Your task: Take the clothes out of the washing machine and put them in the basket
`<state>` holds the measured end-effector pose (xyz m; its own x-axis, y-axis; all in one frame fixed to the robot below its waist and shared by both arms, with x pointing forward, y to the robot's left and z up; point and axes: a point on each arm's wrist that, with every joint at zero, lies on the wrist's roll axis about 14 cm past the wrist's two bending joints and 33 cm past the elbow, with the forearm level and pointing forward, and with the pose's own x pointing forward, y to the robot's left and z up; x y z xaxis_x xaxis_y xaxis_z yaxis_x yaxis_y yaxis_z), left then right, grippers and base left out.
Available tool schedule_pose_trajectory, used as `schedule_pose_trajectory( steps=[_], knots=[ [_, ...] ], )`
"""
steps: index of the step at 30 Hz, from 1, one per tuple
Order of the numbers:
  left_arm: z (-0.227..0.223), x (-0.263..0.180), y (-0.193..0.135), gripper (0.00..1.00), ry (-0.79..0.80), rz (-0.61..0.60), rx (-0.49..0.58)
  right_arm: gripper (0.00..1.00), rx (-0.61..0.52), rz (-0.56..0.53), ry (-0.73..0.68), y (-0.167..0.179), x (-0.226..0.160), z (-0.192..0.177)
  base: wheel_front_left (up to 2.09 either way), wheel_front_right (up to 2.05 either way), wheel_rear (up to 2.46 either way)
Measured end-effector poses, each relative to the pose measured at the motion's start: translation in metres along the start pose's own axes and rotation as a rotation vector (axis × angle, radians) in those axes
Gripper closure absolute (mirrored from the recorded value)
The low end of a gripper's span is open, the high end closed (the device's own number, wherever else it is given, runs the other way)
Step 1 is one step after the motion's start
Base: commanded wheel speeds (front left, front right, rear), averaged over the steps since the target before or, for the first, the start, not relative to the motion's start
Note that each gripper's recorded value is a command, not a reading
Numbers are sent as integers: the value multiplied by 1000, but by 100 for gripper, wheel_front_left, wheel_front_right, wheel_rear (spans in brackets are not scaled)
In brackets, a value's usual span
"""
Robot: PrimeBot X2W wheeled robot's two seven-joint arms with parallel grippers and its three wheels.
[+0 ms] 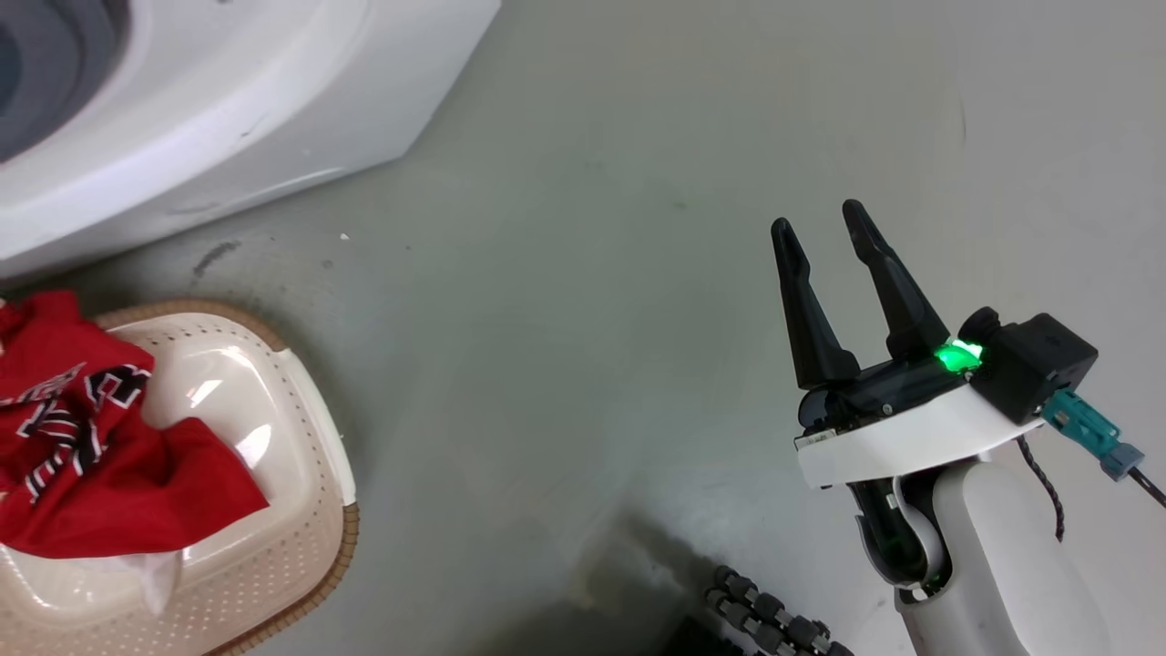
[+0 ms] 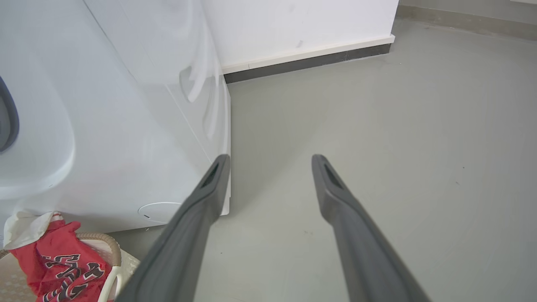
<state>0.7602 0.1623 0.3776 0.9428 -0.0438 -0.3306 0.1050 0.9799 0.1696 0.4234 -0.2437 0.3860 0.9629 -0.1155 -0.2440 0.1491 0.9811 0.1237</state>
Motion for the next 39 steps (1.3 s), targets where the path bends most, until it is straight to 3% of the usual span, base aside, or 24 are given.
schedule_pose_trajectory(
  steps=[15, 39],
  knots=[
    [20, -71, 0, 100, -226, 0, -103, 0, 4, 37, -75, 14, -21, 28, 0, 0, 0],
    [118, -254, 7, 100, -588, -14, -145, 0, -1, 163, -215, 56, -49, 76, 0, 0, 0]
  ],
)
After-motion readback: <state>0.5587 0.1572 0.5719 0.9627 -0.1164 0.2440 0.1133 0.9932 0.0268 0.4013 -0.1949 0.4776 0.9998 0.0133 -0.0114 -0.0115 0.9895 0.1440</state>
